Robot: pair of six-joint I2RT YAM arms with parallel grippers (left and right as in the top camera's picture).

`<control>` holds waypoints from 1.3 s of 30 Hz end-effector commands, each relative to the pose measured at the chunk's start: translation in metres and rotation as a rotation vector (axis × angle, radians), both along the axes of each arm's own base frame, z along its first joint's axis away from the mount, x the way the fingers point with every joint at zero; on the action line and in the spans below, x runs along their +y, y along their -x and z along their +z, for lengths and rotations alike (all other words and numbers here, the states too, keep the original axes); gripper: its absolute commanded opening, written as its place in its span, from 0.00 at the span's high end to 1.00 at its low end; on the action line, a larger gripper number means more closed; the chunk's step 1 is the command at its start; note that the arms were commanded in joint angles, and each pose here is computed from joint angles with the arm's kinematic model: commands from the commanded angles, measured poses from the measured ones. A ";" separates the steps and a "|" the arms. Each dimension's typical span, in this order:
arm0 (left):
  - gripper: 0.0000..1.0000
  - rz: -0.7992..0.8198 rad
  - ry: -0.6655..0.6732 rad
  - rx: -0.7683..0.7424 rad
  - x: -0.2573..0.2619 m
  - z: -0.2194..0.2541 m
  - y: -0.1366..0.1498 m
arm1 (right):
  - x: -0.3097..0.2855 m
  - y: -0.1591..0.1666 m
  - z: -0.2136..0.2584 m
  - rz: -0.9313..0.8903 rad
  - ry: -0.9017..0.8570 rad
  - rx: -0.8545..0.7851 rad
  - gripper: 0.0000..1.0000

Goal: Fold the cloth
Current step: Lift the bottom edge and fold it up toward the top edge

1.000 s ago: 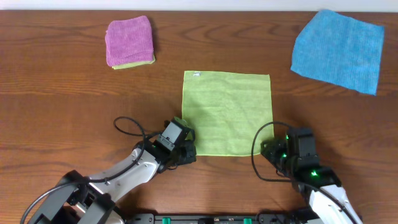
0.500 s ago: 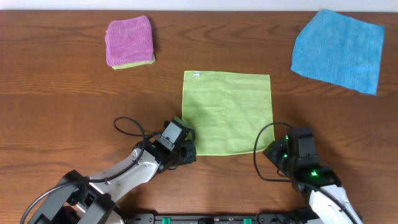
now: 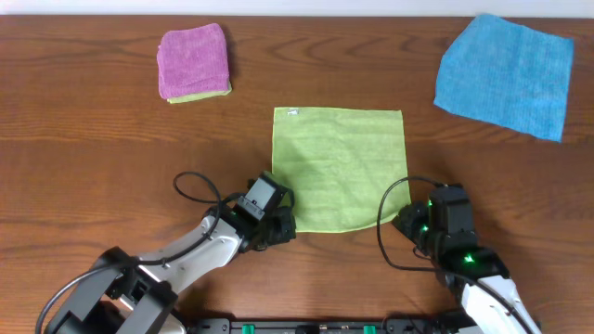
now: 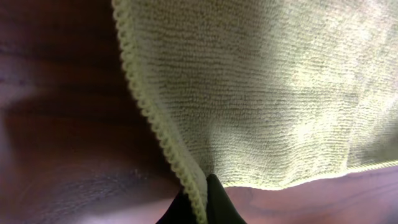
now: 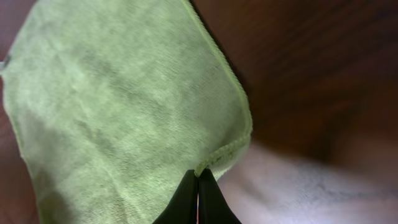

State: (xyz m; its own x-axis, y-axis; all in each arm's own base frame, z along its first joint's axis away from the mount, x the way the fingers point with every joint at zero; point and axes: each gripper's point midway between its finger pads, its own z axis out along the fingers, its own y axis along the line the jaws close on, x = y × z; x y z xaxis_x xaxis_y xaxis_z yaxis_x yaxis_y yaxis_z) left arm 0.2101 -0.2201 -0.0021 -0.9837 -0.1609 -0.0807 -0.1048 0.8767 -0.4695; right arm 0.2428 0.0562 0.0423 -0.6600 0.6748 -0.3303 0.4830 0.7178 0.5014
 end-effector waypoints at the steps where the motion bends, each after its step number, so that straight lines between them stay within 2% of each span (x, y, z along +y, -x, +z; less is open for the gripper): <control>1: 0.94 0.031 0.002 -0.037 -0.004 0.013 -0.021 | 0.000 -0.007 0.006 0.021 0.007 -0.041 0.99; 5: 0.94 0.071 0.033 -0.074 -0.006 0.032 -0.045 | 0.002 -0.017 0.015 0.034 0.008 -0.099 0.99; 16: 0.94 0.133 0.016 -0.117 0.004 0.044 -0.069 | 0.002 -0.038 0.037 0.039 0.023 -0.228 0.98; 24: 0.94 0.178 0.083 -0.242 0.002 0.071 -0.107 | -0.001 -0.045 0.043 0.044 0.058 -0.268 0.98; 31: 0.94 0.215 0.101 -0.305 0.014 0.083 -0.130 | -0.002 -0.059 0.061 0.100 0.133 -0.361 0.98; 39: 0.94 0.218 0.150 -0.357 0.009 0.090 -0.145 | 0.009 -0.078 0.058 0.242 0.215 -0.331 0.99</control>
State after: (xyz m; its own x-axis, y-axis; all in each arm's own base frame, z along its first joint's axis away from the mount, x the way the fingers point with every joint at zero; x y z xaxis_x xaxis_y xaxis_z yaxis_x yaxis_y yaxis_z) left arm 0.3483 -0.2096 0.0877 -0.8427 -0.4064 -0.3530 -0.1047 0.7670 -0.6330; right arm 0.3097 0.0639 0.0886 -0.6266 0.4697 -0.6219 0.1847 0.8647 0.4670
